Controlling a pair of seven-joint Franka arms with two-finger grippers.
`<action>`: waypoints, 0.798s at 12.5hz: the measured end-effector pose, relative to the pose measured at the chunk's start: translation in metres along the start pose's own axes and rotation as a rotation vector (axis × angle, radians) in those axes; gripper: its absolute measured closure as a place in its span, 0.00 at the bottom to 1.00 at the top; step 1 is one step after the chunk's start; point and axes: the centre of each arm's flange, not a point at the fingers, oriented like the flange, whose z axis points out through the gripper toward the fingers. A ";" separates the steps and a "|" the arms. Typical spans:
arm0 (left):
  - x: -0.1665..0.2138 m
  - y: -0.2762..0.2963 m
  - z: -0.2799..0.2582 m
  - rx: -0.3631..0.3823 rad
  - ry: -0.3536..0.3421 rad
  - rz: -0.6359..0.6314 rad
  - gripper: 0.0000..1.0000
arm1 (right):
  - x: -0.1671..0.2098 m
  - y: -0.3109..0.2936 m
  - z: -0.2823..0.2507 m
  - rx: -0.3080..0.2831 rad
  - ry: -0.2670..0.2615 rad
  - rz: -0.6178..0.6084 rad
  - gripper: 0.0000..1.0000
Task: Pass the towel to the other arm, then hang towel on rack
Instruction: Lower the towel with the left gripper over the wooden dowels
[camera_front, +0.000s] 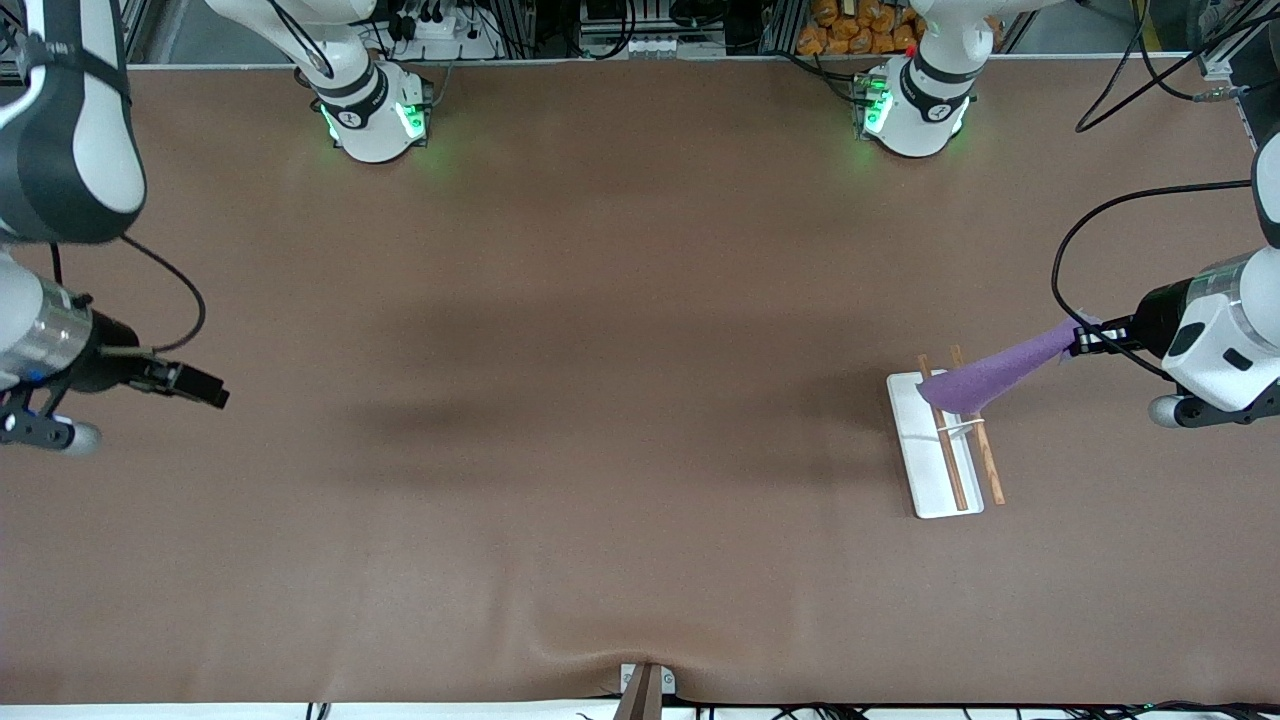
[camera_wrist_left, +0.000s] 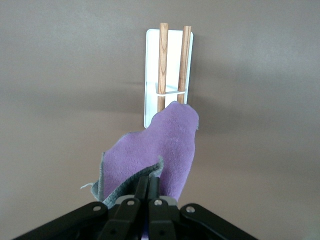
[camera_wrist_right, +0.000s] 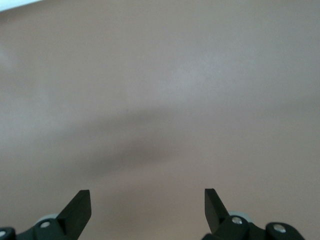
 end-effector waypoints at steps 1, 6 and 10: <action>0.000 -0.001 0.000 0.000 0.000 -0.001 0.97 | -0.015 -0.001 -0.006 -0.002 -0.002 -0.007 0.00; 0.001 -0.004 0.000 -0.006 -0.001 -0.007 0.97 | -0.056 -0.012 -0.024 -0.007 0.007 -0.038 0.00; -0.002 0.007 -0.001 -0.077 -0.015 0.006 0.97 | -0.057 -0.005 -0.054 0.003 0.056 -0.026 0.00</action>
